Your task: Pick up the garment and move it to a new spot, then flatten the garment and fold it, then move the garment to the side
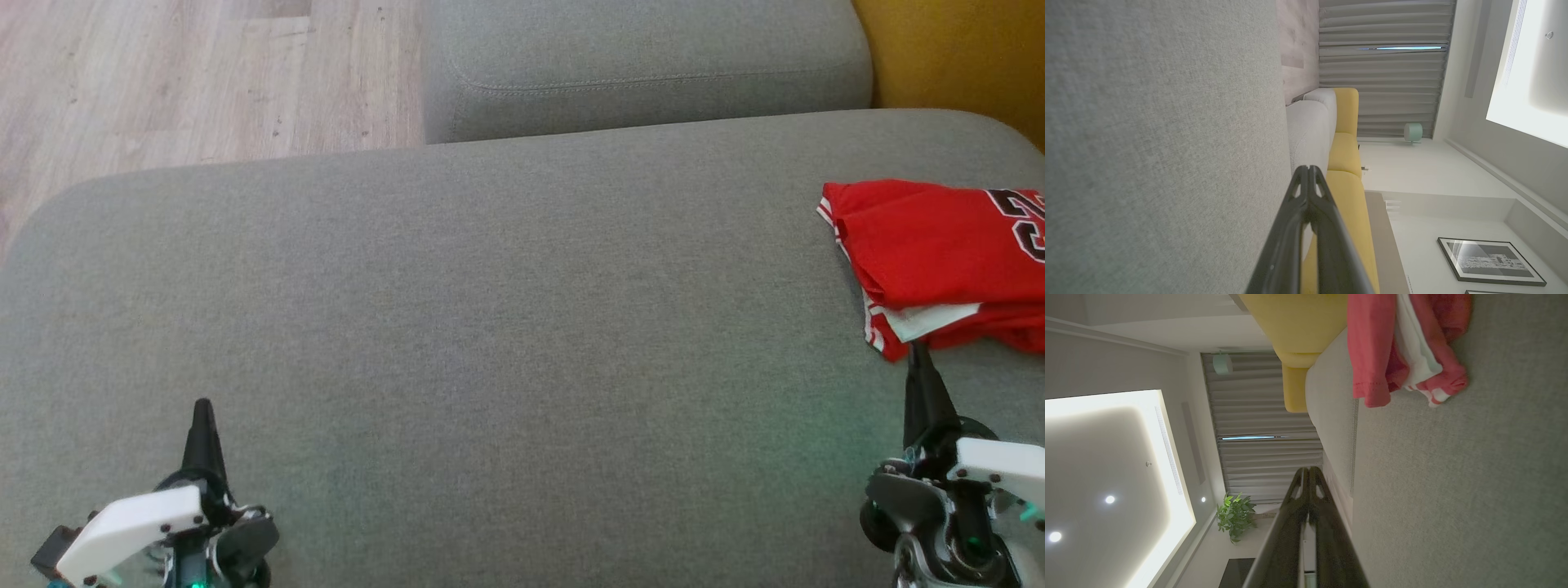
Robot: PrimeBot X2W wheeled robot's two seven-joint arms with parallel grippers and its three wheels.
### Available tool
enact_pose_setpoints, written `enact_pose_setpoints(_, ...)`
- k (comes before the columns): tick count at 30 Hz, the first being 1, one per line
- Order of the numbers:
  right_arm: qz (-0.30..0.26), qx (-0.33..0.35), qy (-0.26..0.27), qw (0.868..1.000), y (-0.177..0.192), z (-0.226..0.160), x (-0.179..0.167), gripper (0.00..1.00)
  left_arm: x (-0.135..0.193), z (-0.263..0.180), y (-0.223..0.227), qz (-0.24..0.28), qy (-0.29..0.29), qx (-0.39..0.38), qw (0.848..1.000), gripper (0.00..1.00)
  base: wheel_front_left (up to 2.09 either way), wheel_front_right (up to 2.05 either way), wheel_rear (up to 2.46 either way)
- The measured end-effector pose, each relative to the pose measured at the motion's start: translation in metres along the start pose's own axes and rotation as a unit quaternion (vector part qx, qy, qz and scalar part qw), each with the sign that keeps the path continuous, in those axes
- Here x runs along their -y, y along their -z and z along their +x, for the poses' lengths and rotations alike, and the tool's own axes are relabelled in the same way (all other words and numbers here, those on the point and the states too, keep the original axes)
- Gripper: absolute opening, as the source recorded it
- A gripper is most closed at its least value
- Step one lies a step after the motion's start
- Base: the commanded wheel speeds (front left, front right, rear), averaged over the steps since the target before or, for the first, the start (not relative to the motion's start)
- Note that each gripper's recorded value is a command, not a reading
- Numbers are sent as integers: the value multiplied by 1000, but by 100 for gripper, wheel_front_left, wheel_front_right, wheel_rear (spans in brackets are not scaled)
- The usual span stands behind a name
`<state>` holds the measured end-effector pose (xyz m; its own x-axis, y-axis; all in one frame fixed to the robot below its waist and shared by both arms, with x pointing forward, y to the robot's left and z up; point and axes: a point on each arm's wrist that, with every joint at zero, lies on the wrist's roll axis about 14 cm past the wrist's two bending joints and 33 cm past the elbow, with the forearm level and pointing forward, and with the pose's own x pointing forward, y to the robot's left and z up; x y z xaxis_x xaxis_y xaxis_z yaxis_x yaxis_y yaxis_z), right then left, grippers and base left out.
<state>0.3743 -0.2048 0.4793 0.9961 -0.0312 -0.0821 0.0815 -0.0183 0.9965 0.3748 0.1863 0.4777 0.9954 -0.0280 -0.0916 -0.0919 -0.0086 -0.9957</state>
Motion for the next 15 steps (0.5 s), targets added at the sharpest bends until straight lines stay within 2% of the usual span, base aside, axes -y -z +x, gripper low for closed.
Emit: enact_pose_setpoints(15,0,1,0,1000,-1,0,0,0,0,0,-2,-3,1,3,1000,0,0,0,0)
